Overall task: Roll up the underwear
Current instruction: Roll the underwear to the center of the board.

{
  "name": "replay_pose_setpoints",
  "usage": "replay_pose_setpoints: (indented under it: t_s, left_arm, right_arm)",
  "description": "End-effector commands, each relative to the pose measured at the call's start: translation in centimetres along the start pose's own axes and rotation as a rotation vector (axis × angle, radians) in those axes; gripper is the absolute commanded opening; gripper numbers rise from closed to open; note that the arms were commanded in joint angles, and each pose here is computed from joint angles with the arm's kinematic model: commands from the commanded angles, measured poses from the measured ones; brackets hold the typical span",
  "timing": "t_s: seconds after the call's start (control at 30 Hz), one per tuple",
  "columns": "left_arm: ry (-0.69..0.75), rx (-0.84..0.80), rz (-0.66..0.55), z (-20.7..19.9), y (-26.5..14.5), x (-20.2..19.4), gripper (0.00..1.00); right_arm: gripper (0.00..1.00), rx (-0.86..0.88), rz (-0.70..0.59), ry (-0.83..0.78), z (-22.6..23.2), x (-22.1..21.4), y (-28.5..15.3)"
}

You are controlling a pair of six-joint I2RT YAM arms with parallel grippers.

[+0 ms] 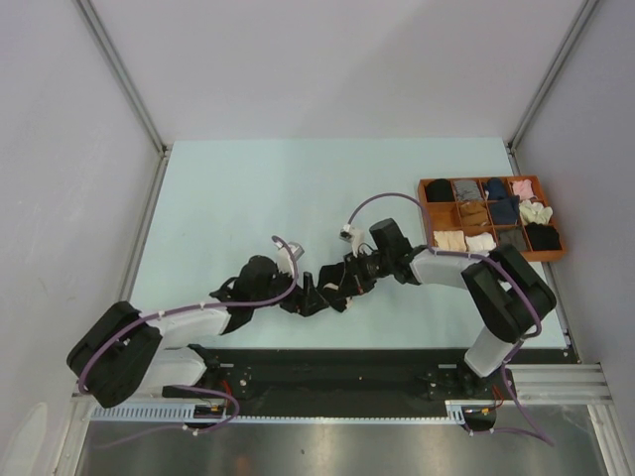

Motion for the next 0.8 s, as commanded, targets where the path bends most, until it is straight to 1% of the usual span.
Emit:
replay_pose_setpoints:
  t_s: [0.0,0.23,0.4,0.43,0.57,0.73,0.77]
  left_arm:
    - [0.07,-0.049,-0.09,-1.3,1.0,2.8,0.81]
    - [0.1,-0.006,-0.121,-1.0,2.1,4.4,0.73]
    - [0.107,0.003,-0.122,-0.7,3.0,4.6,0.69]
    - [0.107,-0.001,-0.123,-0.7,3.2,4.6,0.68]
    - [0.101,-0.03,-0.121,-1.0,3.6,4.6,0.58]
    - [0.093,-0.066,-0.128,-1.4,4.1,4.8,0.56]
    - [0.088,-0.076,-0.117,-1.3,4.2,4.5,0.51]
  right_arm:
    - [0.0,0.037,-0.037,0.01,-0.7,1.3,-0.1]
    - [0.0,0.065,-0.065,0.063,-2.2,1.7,-0.2]
    - [0.0,0.068,-0.062,0.081,-2.8,1.8,-0.2]
    - [0.0,0.066,-0.063,0.085,-2.9,1.8,-0.2]
    - [0.0,0.057,-0.064,0.106,-3.4,1.7,-0.2]
    - [0.0,0.049,-0.074,0.131,-4.0,1.8,-0.3]
    - [0.0,0.043,-0.077,0.136,-4.1,1.8,-0.3]
Point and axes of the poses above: each gripper's point midway between its finger pads, its own y axis out along the fingers, its own z axis along the line the jaws close on, x = y × z, the point moved 6 cm from there along -y, back along the fingers
